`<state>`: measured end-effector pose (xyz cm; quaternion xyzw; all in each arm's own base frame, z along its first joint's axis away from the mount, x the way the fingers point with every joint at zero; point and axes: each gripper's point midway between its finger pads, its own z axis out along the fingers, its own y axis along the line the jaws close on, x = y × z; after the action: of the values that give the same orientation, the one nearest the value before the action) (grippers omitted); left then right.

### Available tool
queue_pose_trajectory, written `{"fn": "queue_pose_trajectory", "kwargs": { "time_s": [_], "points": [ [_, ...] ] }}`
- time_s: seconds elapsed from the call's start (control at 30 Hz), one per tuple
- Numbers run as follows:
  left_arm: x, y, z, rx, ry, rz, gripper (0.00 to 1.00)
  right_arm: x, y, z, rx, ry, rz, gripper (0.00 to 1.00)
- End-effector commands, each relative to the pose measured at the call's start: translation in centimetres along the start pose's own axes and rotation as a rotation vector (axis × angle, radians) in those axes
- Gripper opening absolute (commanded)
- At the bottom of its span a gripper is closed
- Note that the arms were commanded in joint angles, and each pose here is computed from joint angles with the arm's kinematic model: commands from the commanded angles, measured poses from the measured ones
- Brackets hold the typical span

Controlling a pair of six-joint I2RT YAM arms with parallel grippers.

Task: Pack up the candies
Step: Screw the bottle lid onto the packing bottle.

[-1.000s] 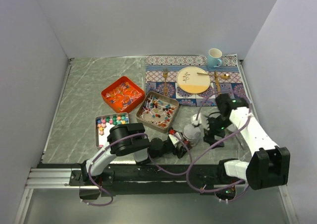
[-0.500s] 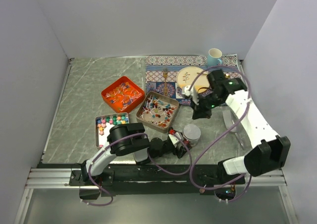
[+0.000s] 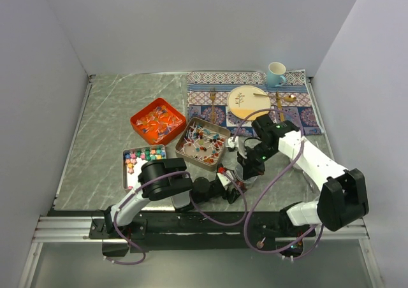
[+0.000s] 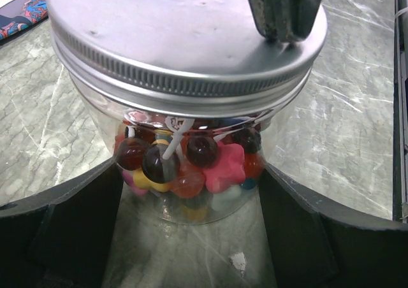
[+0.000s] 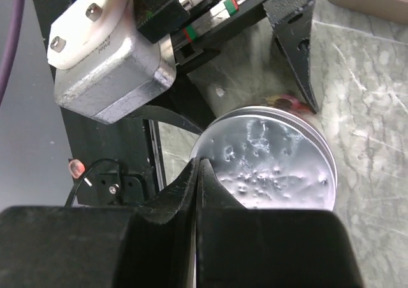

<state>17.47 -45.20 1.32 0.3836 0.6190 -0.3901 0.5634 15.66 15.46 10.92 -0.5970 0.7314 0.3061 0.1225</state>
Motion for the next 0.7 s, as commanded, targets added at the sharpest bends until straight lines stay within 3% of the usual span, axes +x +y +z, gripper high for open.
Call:
{"fn": "queue_pose_trajectory", "kwargs": {
  "time_s": [0.0,0.07,0.13,0.17,0.27,0.33,0.37,0.53,0.67],
  "points": [
    [6.7,-0.2,-2.9,-0.008,0.172,-0.093,0.01,0.3,-2.7,-2.6,0.16,-0.004,0.008,0.0],
    [6.7,-0.5,-2.9,-0.004,0.174,-0.091,0.01,-1.0,-3.7,-5.7,0.259,-0.106,0.029,0.0],
    [6.9,-0.7,-3.0,0.003,0.179,-0.094,0.01,-1.3,-4.4,-9.5,0.326,-0.143,-0.009,0.52],
    [6.9,-0.6,-2.9,0.003,0.18,-0.096,0.01,-1.3,-4.2,-10.1,0.318,-0.127,-0.044,0.7],
    [7.0,-0.9,-2.9,0.013,0.181,-0.102,0.01,-1.5,-3.4,-11.5,0.273,-0.064,-0.157,0.8],
    [7.0,-0.8,-2.9,0.01,0.182,-0.102,0.01,-1.4,-3.0,-11.4,0.25,-0.039,-0.28,0.96],
    [7.0,-0.8,-2.9,0.008,0.18,-0.101,0.01,-1.1,-3.1,-11.2,0.255,-0.026,-0.323,1.0],
    [6.9,-0.7,-2.9,0.001,0.178,-0.098,0.01,1.1,-2.6,-8.3,0.202,0.082,-0.639,1.0],
    [7.0,-0.5,-2.9,-0.004,0.179,-0.1,0.01,1.2,-2.1,-6.5,0.116,0.1,-0.756,1.0]
  ]
}}
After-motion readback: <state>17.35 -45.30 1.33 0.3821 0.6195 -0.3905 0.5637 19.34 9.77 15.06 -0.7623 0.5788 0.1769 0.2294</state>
